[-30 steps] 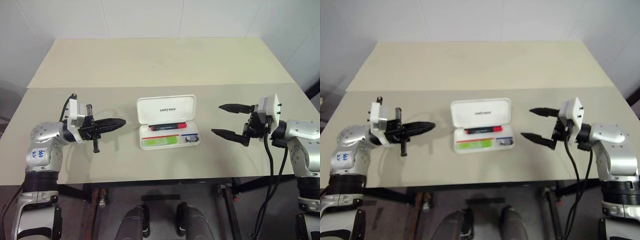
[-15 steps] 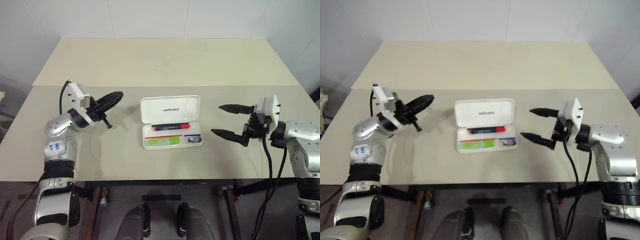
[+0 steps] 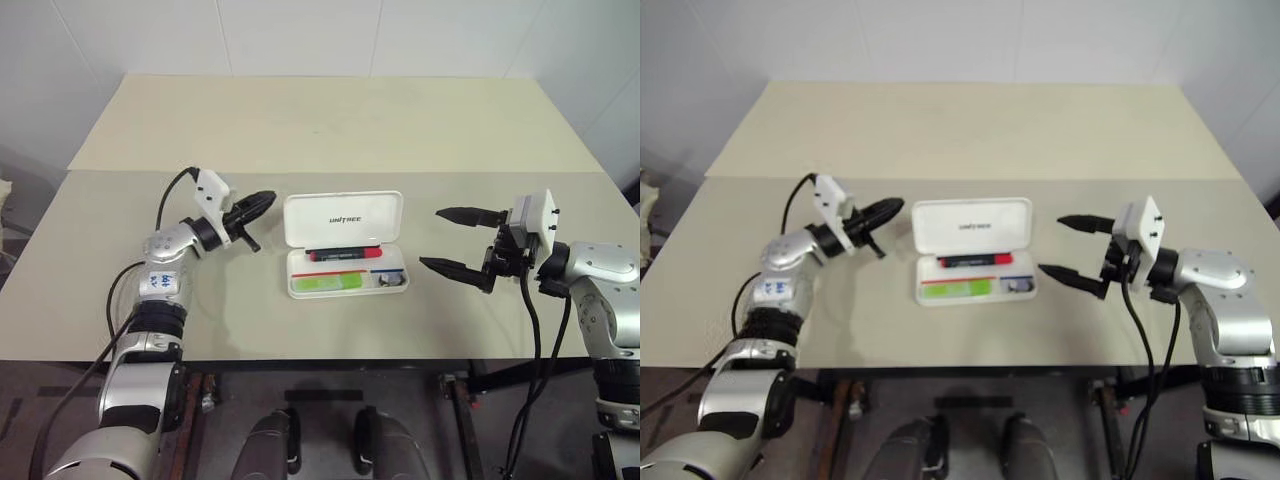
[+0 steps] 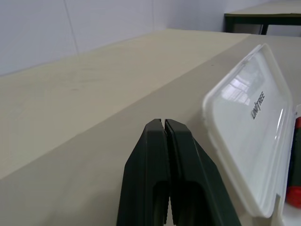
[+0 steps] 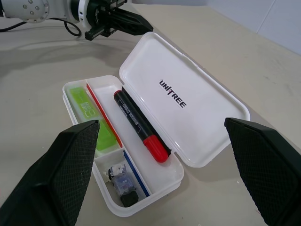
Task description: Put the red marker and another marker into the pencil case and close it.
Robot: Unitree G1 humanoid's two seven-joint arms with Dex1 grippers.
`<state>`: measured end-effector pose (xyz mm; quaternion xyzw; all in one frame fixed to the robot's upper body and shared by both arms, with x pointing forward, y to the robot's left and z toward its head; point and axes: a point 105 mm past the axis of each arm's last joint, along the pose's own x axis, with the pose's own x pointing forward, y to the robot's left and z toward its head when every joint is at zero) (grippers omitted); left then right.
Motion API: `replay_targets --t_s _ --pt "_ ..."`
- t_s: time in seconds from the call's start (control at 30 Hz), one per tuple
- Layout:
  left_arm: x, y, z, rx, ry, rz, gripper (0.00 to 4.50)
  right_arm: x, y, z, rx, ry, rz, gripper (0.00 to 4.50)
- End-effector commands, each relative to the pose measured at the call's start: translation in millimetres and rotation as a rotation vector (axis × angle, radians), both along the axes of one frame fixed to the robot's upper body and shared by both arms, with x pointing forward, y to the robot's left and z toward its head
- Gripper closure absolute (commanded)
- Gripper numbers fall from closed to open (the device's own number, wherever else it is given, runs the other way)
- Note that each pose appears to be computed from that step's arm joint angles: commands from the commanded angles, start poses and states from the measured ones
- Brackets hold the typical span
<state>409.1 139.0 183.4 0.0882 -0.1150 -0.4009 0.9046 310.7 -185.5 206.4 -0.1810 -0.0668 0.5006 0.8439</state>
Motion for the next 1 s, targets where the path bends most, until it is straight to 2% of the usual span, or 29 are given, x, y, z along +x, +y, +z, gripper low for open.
replay_targets --t_s 0.03,0.13,0.23,0.4,0.6,1.0 --pt "-1.9 -10.2 14.2 -0.004 -0.037 -0.061 4.47 -5.7 0.9 12.5 0.012 -0.049 0.005 0.00" --pt "-16.9 -24.9 18.3 -0.023 -0.045 -0.217 4.47 -6.6 1.6 14.0 0.022 -0.062 -0.004 0.00" --pt "-25.6 -28.1 18.2 -0.001 -0.055 -0.290 4.47 -6.8 2.6 13.6 0.025 -0.063 -0.006 0.00" --pt "-47.6 -28.4 6.2 0.140 -0.057 -0.441 4.47 -7.3 3.0 12.2 0.028 -0.059 -0.011 0.00" --pt "-55.1 -34.2 -11.2 0.317 -0.012 -0.512 4.47 -7.1 3.9 11.0 0.035 -0.058 -0.017 0.00" --pt "-67.8 -89.2 -45.1 0.365 0.138 -0.609 4.47 -11.8 6.9 8.6 0.054 -0.063 -0.040 0.00"
